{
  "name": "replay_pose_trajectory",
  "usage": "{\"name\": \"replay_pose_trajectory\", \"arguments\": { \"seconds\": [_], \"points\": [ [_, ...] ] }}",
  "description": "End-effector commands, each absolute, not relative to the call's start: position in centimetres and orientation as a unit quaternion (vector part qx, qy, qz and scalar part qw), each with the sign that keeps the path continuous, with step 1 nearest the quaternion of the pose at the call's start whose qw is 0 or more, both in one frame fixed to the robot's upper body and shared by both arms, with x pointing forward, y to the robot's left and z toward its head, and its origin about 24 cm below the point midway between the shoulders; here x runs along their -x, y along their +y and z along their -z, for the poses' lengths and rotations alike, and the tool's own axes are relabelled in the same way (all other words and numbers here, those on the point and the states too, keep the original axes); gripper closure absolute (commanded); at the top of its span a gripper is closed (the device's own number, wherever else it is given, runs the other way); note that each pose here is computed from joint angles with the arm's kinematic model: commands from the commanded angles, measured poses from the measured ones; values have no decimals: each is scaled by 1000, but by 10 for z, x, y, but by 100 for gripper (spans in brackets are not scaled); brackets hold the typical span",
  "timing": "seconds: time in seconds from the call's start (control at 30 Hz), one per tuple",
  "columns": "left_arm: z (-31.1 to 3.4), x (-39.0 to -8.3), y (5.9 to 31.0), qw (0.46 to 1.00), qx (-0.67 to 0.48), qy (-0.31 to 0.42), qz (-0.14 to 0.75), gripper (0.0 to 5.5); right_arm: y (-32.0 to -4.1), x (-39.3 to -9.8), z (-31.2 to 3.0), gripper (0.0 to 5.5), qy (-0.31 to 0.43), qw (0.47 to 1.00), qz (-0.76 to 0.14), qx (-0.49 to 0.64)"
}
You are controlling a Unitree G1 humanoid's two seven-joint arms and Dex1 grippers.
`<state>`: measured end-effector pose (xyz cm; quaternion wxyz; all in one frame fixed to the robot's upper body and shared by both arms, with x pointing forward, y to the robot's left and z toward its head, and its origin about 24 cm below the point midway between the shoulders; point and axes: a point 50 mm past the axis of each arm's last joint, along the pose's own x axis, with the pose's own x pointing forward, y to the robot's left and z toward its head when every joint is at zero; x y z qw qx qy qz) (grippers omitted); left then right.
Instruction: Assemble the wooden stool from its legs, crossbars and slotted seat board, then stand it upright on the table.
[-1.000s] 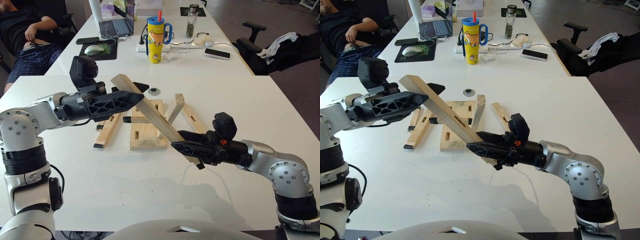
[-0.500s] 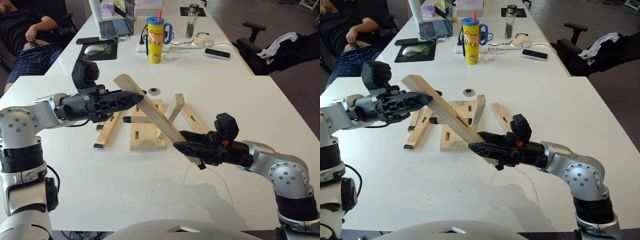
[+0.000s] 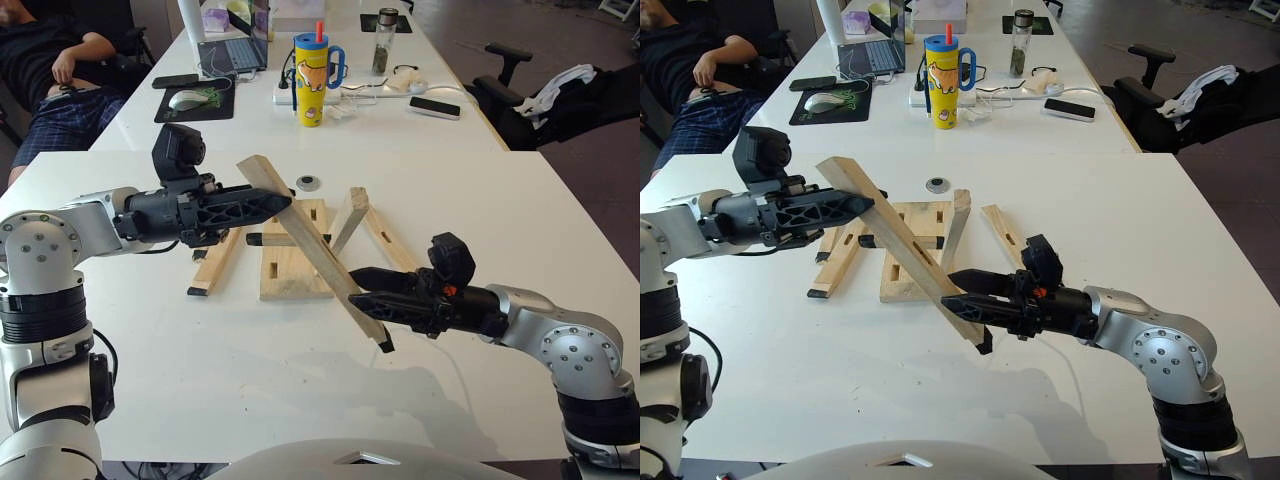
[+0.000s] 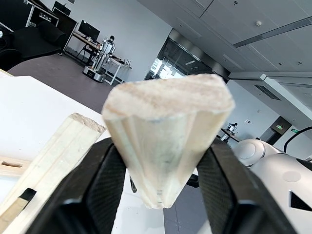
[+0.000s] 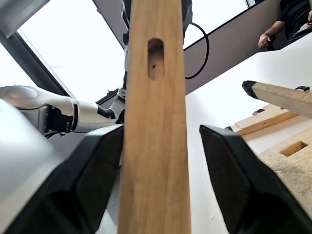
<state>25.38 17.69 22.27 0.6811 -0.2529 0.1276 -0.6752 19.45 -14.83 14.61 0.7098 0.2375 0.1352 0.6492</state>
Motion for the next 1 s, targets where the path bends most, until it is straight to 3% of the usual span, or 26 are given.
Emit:
{"name": "replay_pose_trajectory", "arguments": {
  "seconds": [0.03,0.17,0.4,0.57,0.8,1.0],
  "points": [
    [-225,-250,187,700,235,119,664,341,-163,-200,-140,193,149,734,-617,-242],
    [-228,-248,206,727,222,118,639,341,-173,-211,-121,140,157,778,-558,-244],
    [-234,-246,240,763,169,156,604,342,-154,-213,-75,140,192,836,-487,-164],
    [-238,-254,259,780,128,174,587,342,-132,-200,-65,140,194,812,-511,-206],
    [-234,-277,295,829,135,146,523,342,-114,-209,-54,140,200,796,-519,-238],
    [-229,-285,294,834,110,148,520,342,-100,-220,-44,140,226,787,-517,-249]
  ]
}}
